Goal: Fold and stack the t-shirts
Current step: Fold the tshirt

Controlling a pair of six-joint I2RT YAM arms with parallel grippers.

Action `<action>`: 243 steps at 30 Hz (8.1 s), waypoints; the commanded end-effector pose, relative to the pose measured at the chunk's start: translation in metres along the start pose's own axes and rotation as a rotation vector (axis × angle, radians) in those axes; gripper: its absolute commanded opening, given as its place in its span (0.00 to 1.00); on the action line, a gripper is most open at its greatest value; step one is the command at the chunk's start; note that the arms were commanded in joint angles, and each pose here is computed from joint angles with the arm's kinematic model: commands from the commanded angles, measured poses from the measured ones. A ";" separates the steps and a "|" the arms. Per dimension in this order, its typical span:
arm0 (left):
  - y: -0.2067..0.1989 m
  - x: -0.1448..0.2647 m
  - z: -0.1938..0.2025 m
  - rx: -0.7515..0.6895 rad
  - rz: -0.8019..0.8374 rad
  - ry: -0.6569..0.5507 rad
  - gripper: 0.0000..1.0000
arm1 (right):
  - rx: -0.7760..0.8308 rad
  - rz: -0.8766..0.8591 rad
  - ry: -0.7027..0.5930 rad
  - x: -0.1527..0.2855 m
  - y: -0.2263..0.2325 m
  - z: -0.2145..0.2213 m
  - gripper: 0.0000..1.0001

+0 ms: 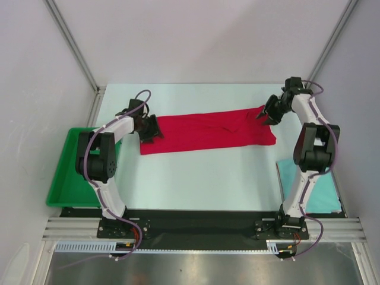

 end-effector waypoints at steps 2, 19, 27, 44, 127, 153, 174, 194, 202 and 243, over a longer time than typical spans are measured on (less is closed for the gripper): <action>0.013 -0.010 0.007 -0.004 -0.037 0.032 0.60 | 0.063 0.068 -0.048 0.020 -0.016 0.026 0.37; 0.039 0.000 0.007 -0.014 -0.164 0.023 0.63 | 0.014 0.406 -0.031 -0.010 -0.088 0.033 0.40; 0.001 0.039 0.005 -0.090 -0.038 -0.047 0.66 | 0.088 0.146 -0.179 0.016 0.003 0.004 0.64; -0.020 0.031 0.024 -0.134 0.100 0.049 0.64 | -0.017 -0.143 -0.107 -0.046 0.062 0.033 0.65; -0.276 -0.124 0.133 0.318 0.587 0.082 0.44 | 0.108 -0.095 -0.235 -0.094 0.011 -0.062 0.41; -0.284 -0.121 0.133 0.340 0.626 0.119 0.37 | 0.114 -0.091 -0.206 -0.096 0.015 -0.062 0.36; -0.266 -0.105 0.102 0.371 0.634 0.102 0.01 | 0.104 -0.162 -0.261 -0.072 0.033 -0.074 0.00; -0.263 -0.102 0.095 0.445 0.698 0.133 0.00 | -0.001 -0.278 -0.294 -0.071 0.044 -0.087 0.00; -0.253 -0.097 0.093 0.485 0.704 0.148 0.01 | -0.015 -0.282 -0.269 -0.071 0.038 -0.085 0.00; -0.237 -0.083 0.128 0.404 0.624 0.370 0.00 | -0.005 -0.073 -0.109 -0.016 -0.008 -0.014 0.00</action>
Point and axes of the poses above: each gripper's point midway between its finger pads, its own x axis back along the fingers, its own y axis along the line the jaws close on, z = x × y, the point moved 7 cm from there along x, back along the fingers, and after that the axes turned 12 degrees about x, right-handed, at the moved point
